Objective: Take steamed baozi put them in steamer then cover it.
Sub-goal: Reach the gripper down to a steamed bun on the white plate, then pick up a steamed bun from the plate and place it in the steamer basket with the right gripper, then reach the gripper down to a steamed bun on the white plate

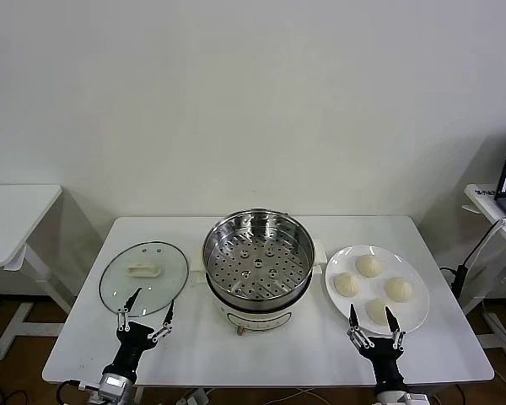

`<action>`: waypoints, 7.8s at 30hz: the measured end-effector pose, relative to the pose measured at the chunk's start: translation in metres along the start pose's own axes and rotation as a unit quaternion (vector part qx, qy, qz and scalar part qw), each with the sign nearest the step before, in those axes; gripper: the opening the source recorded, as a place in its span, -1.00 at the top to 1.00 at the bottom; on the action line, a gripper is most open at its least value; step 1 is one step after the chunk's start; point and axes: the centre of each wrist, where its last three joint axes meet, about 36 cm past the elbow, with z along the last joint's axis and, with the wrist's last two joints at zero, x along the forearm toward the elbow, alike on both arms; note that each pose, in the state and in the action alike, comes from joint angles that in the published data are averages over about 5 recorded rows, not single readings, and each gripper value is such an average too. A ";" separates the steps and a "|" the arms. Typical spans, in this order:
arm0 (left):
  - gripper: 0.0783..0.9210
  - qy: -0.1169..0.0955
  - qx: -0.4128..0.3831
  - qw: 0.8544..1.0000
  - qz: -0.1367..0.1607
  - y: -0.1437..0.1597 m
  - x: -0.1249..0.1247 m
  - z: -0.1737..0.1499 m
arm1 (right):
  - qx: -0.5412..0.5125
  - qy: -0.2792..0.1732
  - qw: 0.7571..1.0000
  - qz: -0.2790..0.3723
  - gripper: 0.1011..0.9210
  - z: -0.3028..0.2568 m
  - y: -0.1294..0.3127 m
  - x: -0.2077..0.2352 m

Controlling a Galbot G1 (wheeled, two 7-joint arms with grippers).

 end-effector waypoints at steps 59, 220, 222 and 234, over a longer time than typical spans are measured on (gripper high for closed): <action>-0.77 -0.015 -0.002 1.000 0.028 -0.018 0.002 0.001 | 0.491 0.374 0.614 -0.492 -0.76 -0.195 -0.133 -0.436; -0.77 -0.031 -0.007 0.999 0.011 -0.013 -0.002 0.010 | 0.518 0.400 0.511 -0.557 -0.71 -0.157 -0.018 -0.405; -0.77 -0.031 -0.008 0.999 0.010 -0.013 -0.002 0.010 | 0.518 0.401 0.513 -0.555 -0.64 -0.156 -0.020 -0.405; -0.77 -0.035 -0.009 0.999 0.013 -0.013 -0.005 0.009 | 0.521 0.401 0.513 -0.551 -0.41 -0.186 -0.025 -0.410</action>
